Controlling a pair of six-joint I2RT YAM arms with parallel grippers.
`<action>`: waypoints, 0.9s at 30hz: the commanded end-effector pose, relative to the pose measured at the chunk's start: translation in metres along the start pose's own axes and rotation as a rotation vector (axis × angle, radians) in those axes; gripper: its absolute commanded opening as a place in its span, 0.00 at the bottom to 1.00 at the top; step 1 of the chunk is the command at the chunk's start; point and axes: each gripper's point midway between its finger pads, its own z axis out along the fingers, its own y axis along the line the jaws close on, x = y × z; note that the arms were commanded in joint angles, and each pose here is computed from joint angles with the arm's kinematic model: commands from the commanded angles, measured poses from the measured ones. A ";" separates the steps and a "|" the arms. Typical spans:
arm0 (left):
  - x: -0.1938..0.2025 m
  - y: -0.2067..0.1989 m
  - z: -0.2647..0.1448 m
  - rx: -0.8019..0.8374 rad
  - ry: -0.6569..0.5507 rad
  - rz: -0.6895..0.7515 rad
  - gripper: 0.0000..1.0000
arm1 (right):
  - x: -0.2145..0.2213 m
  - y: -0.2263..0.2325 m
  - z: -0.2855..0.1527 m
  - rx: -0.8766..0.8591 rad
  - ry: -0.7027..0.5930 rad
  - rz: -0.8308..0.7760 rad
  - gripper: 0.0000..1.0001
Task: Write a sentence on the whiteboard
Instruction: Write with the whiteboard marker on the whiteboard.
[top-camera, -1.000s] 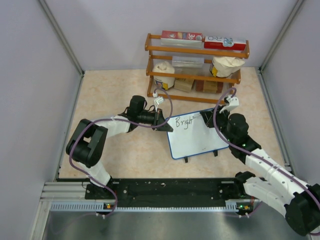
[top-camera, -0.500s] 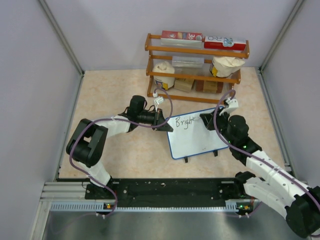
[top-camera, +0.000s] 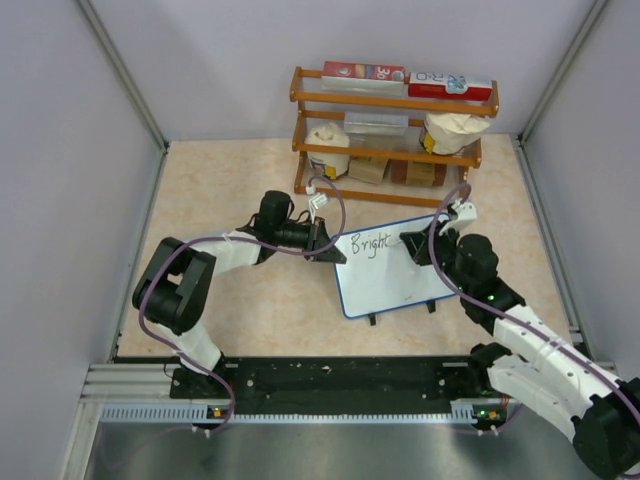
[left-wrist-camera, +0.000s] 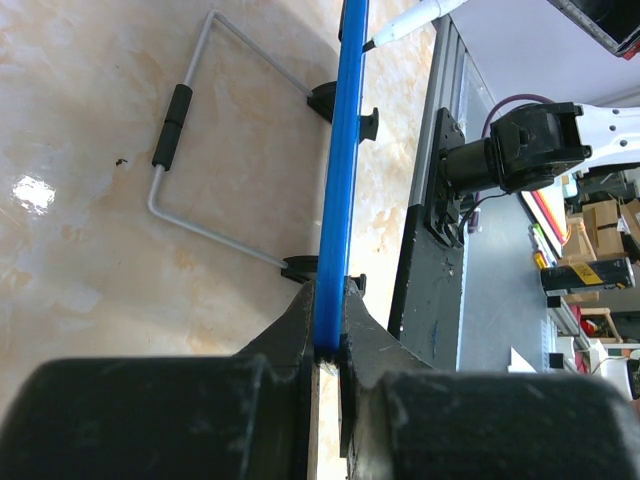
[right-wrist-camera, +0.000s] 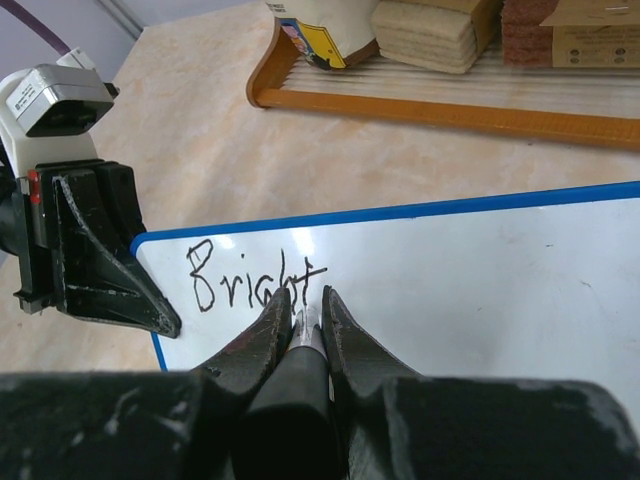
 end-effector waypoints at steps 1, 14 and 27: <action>0.017 0.033 0.005 -0.123 0.029 0.038 0.00 | -0.003 -0.006 -0.003 0.024 -0.015 -0.014 0.00; 0.017 0.033 0.005 -0.122 0.029 0.040 0.00 | -0.026 -0.006 -0.001 0.056 -0.078 -0.016 0.00; 0.017 0.034 0.005 -0.124 0.029 0.038 0.00 | -0.058 0.004 -0.015 0.036 -0.175 -0.041 0.00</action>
